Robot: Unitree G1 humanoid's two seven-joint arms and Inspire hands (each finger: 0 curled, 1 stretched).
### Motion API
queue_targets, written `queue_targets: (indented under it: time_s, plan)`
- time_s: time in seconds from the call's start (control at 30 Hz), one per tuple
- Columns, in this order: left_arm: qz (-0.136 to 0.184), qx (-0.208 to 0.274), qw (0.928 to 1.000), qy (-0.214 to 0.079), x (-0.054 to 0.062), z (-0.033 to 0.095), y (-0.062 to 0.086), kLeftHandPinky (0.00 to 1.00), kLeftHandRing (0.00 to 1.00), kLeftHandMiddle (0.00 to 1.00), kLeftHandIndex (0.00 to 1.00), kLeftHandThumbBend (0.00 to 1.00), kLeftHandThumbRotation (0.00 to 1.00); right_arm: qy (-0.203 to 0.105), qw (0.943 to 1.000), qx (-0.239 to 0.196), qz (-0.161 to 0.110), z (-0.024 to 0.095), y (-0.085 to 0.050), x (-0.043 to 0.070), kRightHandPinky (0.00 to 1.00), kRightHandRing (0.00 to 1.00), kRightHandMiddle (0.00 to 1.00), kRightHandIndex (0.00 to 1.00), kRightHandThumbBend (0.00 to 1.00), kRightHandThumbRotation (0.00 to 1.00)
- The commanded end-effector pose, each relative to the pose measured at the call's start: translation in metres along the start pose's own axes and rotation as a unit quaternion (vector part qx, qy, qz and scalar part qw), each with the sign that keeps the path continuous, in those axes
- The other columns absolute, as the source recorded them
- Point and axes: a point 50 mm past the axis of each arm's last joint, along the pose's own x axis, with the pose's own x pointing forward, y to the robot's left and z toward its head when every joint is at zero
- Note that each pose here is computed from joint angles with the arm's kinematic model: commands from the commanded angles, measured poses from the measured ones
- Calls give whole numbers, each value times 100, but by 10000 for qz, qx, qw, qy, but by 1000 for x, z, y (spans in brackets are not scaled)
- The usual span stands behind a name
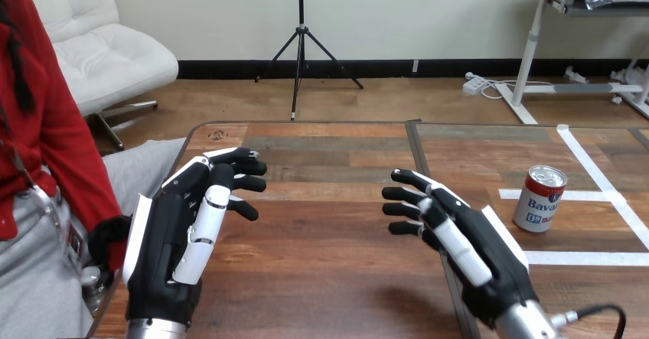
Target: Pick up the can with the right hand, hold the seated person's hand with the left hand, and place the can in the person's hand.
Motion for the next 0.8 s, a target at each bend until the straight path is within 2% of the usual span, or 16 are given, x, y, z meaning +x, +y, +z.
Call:
queue_targets:
  time_s: [0.0,0.17,0.37,0.47,0.57,0.67,0.77]
  plan:
    - [-66,-49,9991,-411,14,13,-5,42,61,64,62,42,84,-550,9962,-666,-72,31,-19,38,71,81,82,84,80,81]
    - [-63,-56,9991,-416,14,14,-4,42,61,64,62,42,84,-448,9931,-1062,-192,34,-27,48,73,83,85,86,78,82]
    - [-78,-65,9990,-438,14,14,-4,42,61,64,62,42,84,-373,9853,-1633,-325,40,-38,60,77,85,86,87,77,84]
    - [-83,-62,9990,-432,13,15,-4,41,61,64,63,42,84,-348,9857,-1591,-436,41,-43,65,80,87,87,88,75,84]
    - [-93,-58,9990,-443,13,15,-3,41,61,64,63,42,84,-271,9815,-1826,-514,44,-50,70,81,87,88,88,75,84]
    - [-91,-67,9990,-435,13,15,-3,41,61,64,63,41,84,-286,9802,-1859,-614,47,-55,75,82,88,89,88,75,84]
    - [-91,-54,9991,-422,12,15,-2,41,61,64,63,42,84,-305,9745,-2114,-688,51,-62,78,83,89,89,89,74,84]
